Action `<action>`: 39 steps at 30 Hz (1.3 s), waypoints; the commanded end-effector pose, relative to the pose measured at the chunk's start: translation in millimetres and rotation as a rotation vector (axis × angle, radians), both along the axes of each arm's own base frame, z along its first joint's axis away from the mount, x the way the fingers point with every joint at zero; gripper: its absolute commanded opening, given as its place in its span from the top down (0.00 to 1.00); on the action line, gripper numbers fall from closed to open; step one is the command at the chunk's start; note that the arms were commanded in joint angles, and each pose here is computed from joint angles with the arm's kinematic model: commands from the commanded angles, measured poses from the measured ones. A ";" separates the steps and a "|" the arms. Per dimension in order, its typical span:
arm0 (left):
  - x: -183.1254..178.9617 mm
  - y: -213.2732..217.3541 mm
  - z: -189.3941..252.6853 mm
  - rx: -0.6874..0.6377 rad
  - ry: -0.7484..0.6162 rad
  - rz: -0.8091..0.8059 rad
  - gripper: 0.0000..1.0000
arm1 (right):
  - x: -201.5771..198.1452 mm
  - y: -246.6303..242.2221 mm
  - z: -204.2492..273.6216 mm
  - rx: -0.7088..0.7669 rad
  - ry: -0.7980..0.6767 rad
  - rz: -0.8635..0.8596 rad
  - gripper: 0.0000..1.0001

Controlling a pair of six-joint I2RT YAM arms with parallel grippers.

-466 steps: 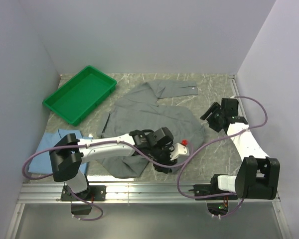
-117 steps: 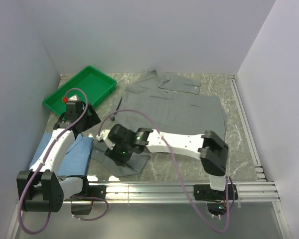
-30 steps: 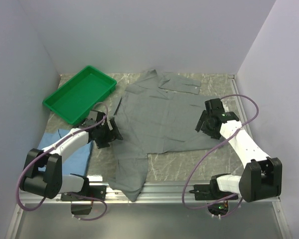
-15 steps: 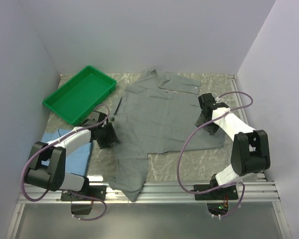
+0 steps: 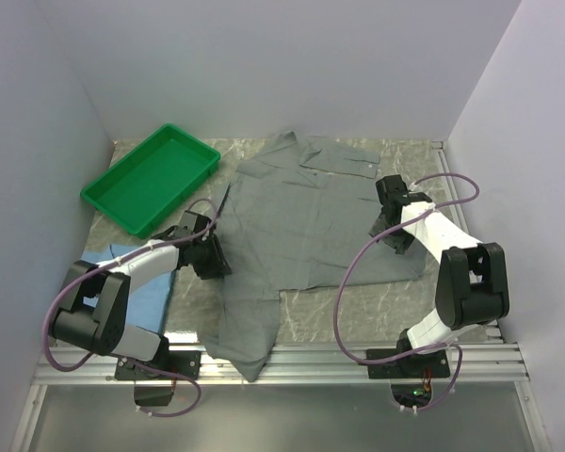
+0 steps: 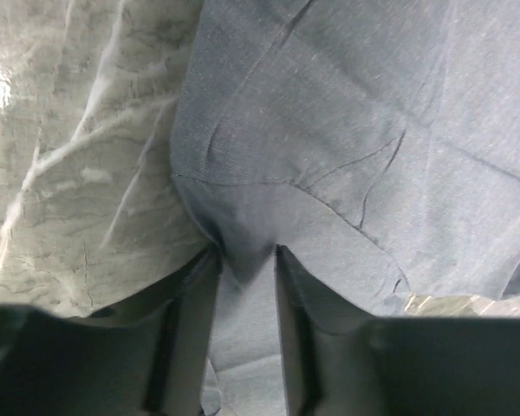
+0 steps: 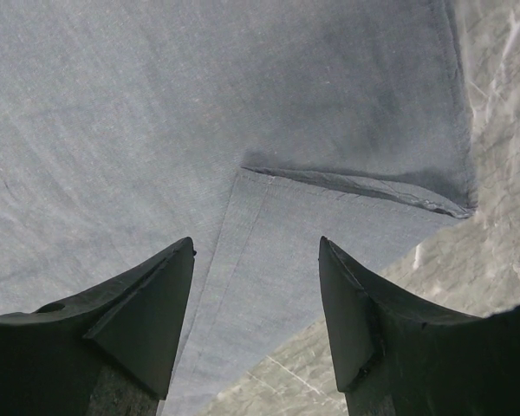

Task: Fold and stack the long sleeve shirts
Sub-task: Fold the shirt

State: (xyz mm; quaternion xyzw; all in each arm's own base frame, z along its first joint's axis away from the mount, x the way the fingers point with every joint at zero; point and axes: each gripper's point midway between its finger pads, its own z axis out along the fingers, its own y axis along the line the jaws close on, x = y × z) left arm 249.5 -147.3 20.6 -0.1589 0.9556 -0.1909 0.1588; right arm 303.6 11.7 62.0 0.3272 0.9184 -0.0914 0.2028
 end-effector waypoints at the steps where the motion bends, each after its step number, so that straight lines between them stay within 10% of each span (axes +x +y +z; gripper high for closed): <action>1: -34.2 11.6 -25.2 0.059 0.119 -0.005 0.62 | 10.8 -7.7 3.0 -0.018 -0.035 -0.043 0.34; 8: -29.9 12.1 -18.8 0.066 0.095 -0.008 0.99 | 13.1 -7.1 -6.9 -0.024 -0.002 -0.043 0.34; 28: -26.3 14.2 9.1 0.068 0.021 -0.029 1.00 | 18.8 -3.7 -34.9 -0.019 0.072 -0.064 0.36; 39: -23.8 13.8 10.0 0.069 0.016 -0.026 0.99 | 7.7 -6.5 -32.8 -0.032 0.097 -0.041 0.68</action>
